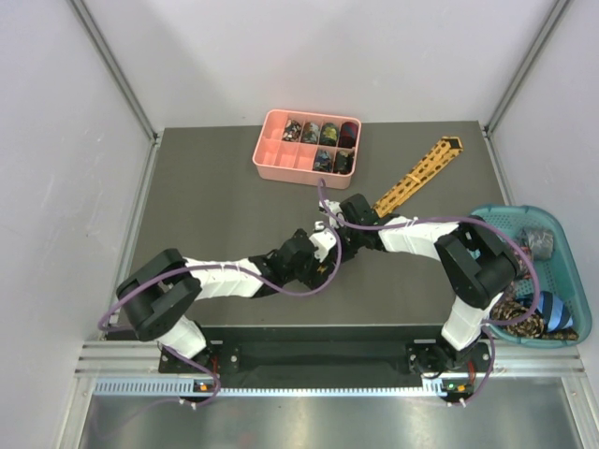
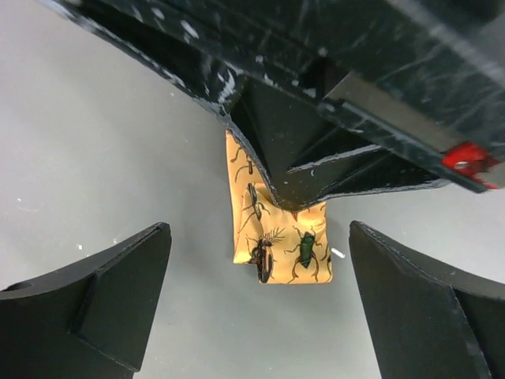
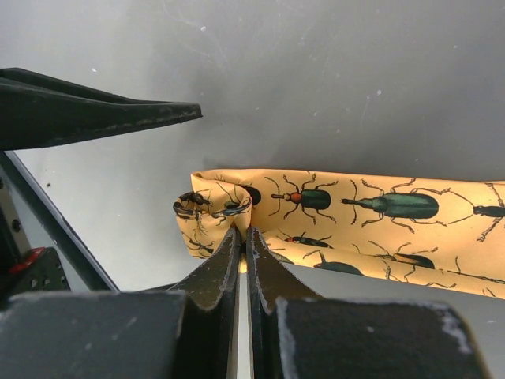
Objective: Roll the ties
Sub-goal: Roll the tie
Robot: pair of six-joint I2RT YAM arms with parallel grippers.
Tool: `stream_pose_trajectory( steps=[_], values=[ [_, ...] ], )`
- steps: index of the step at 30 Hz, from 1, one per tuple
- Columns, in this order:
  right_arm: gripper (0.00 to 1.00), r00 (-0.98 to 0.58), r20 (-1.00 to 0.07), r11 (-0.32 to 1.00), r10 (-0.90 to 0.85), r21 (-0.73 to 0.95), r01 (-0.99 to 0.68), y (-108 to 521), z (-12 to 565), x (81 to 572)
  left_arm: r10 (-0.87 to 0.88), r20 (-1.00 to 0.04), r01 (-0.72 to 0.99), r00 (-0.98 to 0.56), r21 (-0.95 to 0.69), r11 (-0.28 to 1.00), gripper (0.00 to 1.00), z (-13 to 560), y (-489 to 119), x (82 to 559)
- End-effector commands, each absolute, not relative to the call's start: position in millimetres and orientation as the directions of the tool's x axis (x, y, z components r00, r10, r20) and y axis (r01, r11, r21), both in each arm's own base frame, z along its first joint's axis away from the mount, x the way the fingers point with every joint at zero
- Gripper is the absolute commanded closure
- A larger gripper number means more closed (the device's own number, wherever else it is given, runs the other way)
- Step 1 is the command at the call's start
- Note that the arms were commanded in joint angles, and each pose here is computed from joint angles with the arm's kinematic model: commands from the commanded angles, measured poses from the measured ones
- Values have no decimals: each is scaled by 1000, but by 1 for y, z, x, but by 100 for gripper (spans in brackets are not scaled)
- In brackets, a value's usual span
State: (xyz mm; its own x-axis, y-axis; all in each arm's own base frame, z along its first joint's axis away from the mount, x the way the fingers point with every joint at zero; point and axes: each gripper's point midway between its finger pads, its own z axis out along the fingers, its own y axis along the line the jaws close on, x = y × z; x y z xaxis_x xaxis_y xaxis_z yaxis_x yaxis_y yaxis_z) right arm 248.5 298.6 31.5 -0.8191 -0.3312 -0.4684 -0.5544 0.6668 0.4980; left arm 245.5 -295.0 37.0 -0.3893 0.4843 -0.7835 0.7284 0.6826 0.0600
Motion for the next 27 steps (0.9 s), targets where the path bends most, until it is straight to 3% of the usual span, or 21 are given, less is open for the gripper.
stream_pose_trajectory(
  steps=[1,9,20,27],
  values=[
    [100,-795,-518,641,-316,501,-581,306,45,262,508,-770,740,-387,69,669,1,32,-300,247],
    [100,-804,-503,641,-316,512,-572,307,43,262,570,-722,787,-392,59,615,6,15,-310,241],
    [99,-813,-487,649,-319,513,-562,305,39,261,565,-690,784,-453,-7,620,43,13,-302,223],
    [94,-813,-488,652,-317,511,-561,304,41,263,589,-660,796,-467,-23,605,60,9,-302,213]
  ],
)
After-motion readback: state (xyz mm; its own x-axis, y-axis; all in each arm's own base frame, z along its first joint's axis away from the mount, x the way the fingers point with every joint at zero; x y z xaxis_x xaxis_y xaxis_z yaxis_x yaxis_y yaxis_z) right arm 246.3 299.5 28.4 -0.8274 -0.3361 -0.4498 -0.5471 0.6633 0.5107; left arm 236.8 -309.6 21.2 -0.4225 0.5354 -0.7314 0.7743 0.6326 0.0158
